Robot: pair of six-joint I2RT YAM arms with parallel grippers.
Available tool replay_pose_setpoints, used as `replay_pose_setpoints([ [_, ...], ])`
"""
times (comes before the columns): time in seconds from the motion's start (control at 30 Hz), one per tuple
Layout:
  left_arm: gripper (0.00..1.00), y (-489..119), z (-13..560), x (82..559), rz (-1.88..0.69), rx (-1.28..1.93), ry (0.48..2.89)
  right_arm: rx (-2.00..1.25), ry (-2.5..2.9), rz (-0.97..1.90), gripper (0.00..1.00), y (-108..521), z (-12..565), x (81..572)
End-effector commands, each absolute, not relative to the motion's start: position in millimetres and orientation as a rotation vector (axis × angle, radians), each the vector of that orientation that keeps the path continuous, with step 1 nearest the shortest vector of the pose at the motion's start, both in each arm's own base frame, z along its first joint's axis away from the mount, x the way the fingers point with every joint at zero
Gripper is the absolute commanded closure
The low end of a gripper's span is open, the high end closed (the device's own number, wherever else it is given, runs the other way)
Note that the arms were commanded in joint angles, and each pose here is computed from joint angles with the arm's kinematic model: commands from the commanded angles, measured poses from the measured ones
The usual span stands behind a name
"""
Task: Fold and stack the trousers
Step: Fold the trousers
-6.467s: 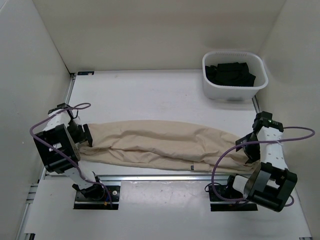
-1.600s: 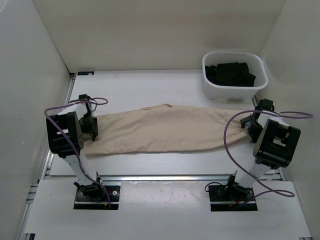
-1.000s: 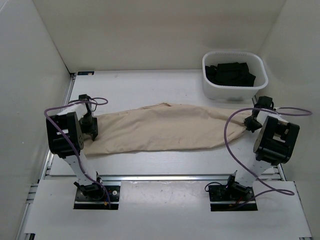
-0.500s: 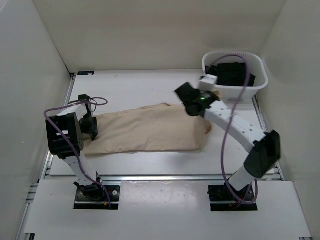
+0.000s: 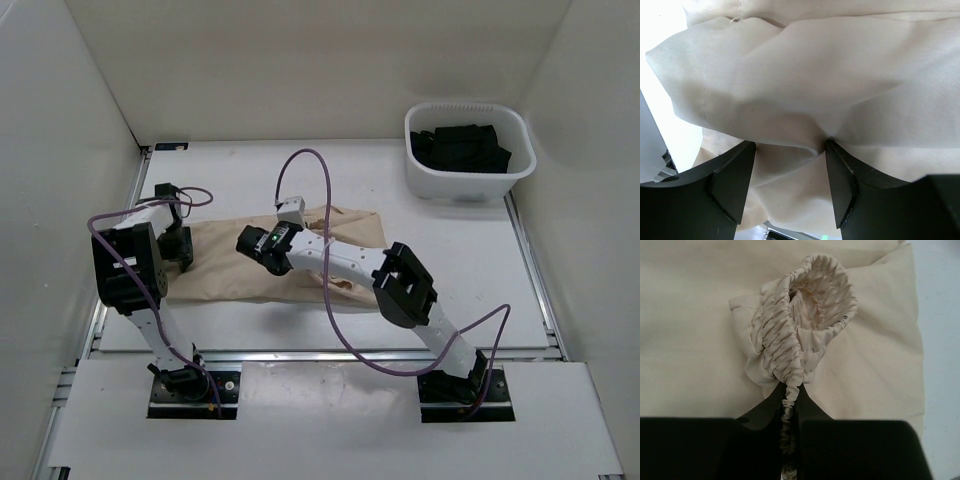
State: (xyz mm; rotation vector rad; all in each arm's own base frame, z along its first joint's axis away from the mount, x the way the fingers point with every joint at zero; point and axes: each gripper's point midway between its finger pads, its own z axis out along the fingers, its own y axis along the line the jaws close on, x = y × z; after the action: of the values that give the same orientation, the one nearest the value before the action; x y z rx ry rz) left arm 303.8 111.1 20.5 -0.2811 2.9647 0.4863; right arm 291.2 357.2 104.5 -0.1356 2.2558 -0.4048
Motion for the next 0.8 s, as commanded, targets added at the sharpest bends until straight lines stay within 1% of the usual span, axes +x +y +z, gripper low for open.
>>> replay_pose_setpoints([
  [0.0,0.3,112,18,323,0.456,-0.319,2.902,-0.103,2.27,-0.24,1.0,385,122,302],
  [0.1,0.3,112,18,323,0.456,-0.319,2.902,-0.223,2.255,-0.157,1.0,414,125,298],
  [0.13,0.3,112,18,323,0.456,-0.319,2.902,-0.249,2.235,-0.108,0.97,427,128,299],
  [0.17,0.3,112,18,323,0.456,-0.319,2.902,-0.391,2.239,-0.101,0.78,436,123,291],
  [0.2,0.3,112,18,323,0.456,-0.319,2.902,-0.461,2.243,-0.061,0.66,445,123,289],
  [0.27,0.3,113,21,324,0.456,-0.32,2.893,-0.631,2.224,0.045,0.47,475,126,266],
  [0.3,0.3,112,21,321,0.456,-0.319,2.902,-0.752,2.18,0.038,0.31,481,131,261],
  [0.33,0.29,115,21,320,0.458,-0.333,2.902,-0.829,2.146,0.042,0.26,488,133,253],
  [0.37,0.29,115,21,320,0.458,-0.333,2.902,-0.886,2.079,0.085,0.24,503,149,239],
  [0.4,0.28,115,21,320,0.458,-0.333,2.902,-0.947,2.014,0.095,0.22,504,170,233],
  [0.47,0.28,121,29,320,0.461,-0.361,2.884,-0.95,1.986,0.122,0.22,501,183,227],
  [0.5,0.26,122,32,323,0.461,-0.362,2.875,-0.878,1.97,0.154,0.22,491,209,227],
  [0.53,0.24,126,41,324,0.463,-0.38,2.846,-0.796,1.982,0.167,0.22,482,215,228],
  [0.57,0.24,127,50,328,0.463,-0.382,2.826,-0.742,2.018,0.101,0.24,458,200,240],
  [0.6,0.24,126,56,330,0.45,-0.381,2.815,-0.656,2.018,0.108,0.26,439,217,246],
  [0.63,0.24,127,66,334,0.45,-0.383,2.781,-0.536,2.051,0.113,0.32,424,214,253],
  [0.67,0.24,128,76,338,0.45,-0.384,2.759,-0.433,2.084,0.069,0.36,393,216,270],
  [0.7,0.24,128,83,338,0.45,-0.385,2.749,-0.384,2.143,0.005,0.42,368,192,275],
  [0.73,0.23,128,91,340,0.45,-0.386,2.734,-0.223,2.208,-0.003,0.53,342,180,294],
  [0.77,0.23,128,104,348,0.437,-0.385,2.702,-0.174,2.253,0.0,0.58,327,172,299],
])
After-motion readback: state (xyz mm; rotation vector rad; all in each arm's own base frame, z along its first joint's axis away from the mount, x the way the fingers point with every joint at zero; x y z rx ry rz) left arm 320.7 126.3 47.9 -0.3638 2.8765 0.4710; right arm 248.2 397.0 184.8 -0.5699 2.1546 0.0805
